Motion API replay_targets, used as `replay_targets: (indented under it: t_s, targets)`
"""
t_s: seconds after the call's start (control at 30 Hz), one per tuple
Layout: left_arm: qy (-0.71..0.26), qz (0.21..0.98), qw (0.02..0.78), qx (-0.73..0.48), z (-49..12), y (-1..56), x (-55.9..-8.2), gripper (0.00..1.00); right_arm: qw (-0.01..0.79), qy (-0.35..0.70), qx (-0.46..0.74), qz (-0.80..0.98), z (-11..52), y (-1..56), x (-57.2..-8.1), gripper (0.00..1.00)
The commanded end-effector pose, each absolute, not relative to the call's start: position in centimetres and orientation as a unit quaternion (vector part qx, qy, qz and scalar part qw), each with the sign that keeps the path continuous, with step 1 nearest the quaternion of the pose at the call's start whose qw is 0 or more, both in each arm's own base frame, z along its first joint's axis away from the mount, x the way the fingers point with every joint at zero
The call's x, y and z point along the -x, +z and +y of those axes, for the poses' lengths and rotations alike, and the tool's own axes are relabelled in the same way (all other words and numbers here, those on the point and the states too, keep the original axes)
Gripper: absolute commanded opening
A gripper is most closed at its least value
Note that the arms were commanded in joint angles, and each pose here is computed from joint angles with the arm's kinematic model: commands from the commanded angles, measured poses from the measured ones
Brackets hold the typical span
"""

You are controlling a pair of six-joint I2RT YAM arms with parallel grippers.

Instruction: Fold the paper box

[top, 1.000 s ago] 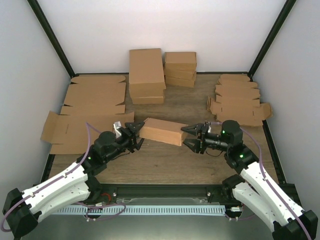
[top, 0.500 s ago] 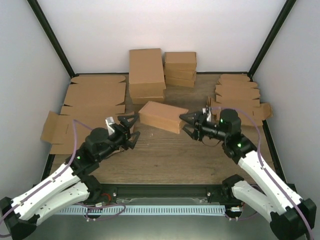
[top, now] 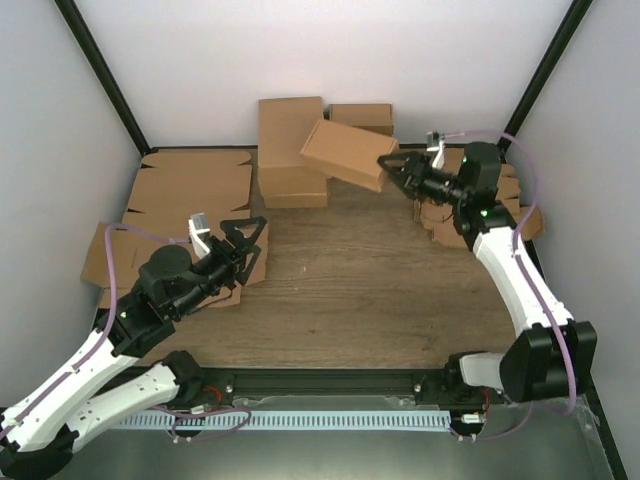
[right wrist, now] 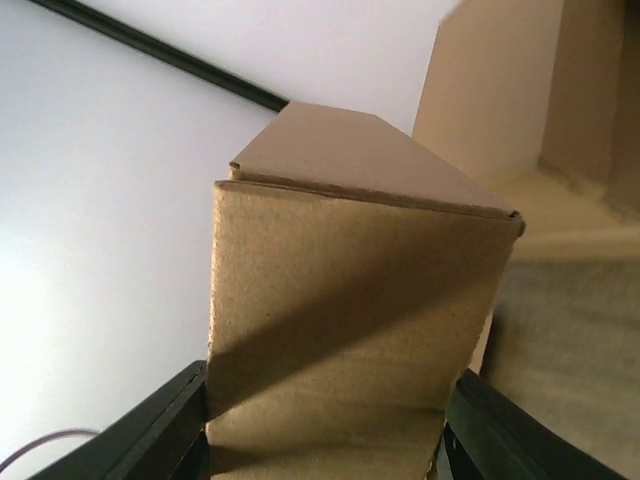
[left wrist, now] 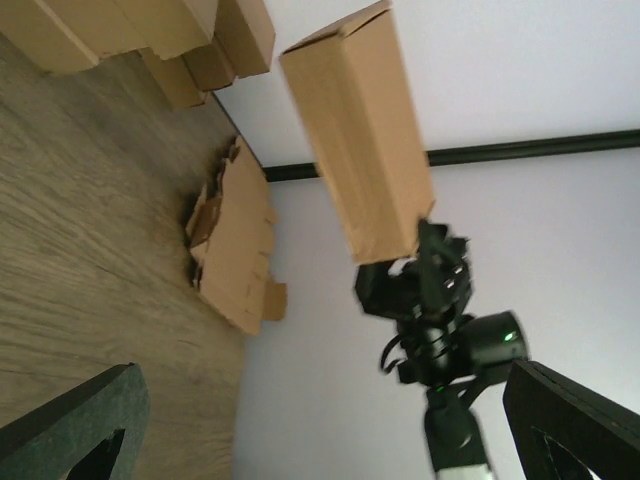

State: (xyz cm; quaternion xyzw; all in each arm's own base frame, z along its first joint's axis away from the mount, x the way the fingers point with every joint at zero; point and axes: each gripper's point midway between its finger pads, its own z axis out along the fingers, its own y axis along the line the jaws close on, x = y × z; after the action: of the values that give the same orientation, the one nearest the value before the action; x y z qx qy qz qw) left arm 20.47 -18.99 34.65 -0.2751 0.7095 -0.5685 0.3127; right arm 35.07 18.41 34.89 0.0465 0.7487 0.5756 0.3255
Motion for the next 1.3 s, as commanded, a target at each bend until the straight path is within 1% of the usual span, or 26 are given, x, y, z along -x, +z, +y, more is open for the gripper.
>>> replay_targets:
  t_s: [0.0, 0.27, 0.47, 0.7, 0.97, 1.07, 1.2, 1.27]
  targets:
    - [-0.544, 0.735, 0.333, 0.230, -19.1, 34.2, -20.1, 1.00, 0.410, 0.544, 0.039, 0.731, 16.0, 38.6, -37.8, 0.41]
    - [-0.522, 0.758, 0.341, 0.194, -19.9, 33.3, -20.3, 1.00, 0.440, 0.510, 0.114, 0.730, 14.4, 38.7, -44.2, 0.41]
    - [-0.495, 0.775, 0.355, 0.169, -19.7, 32.8, -20.3, 1.00, 0.455, 0.494, 0.148, 0.726, 13.8, 38.3, -49.2, 0.41]
    - [-0.467, 0.788, 0.366, 0.167, -18.9, 31.9, -20.3, 1.00, 0.471, 0.479, 0.181, 0.718, 13.6, 36.3, -54.4, 0.41]
    - [-0.449, 0.804, 0.355, 0.164, -19.8, 30.3, -21.0, 1.00, 0.481, 0.477, 0.211, 0.705, 12.6, 34.3, -58.8, 0.40]
    - [-0.440, 0.808, 0.355, 0.165, -20.0, 30.0, -21.4, 1.00, 0.490, 0.471, 0.218, 0.701, 12.4, 33.5, -59.9, 0.41]
    - [-0.436, 0.804, 0.370, 0.160, -19.7, 31.0, -21.6, 1.00, 0.502, 0.459, 0.230, 0.696, 12.2, 32.0, -61.1, 0.41]
    - [-0.423, 0.811, 0.371, 0.160, -19.9, 30.4, -22.1, 1.00, 0.512, 0.451, 0.236, 0.692, 12.1, 31.5, -61.6, 0.41]
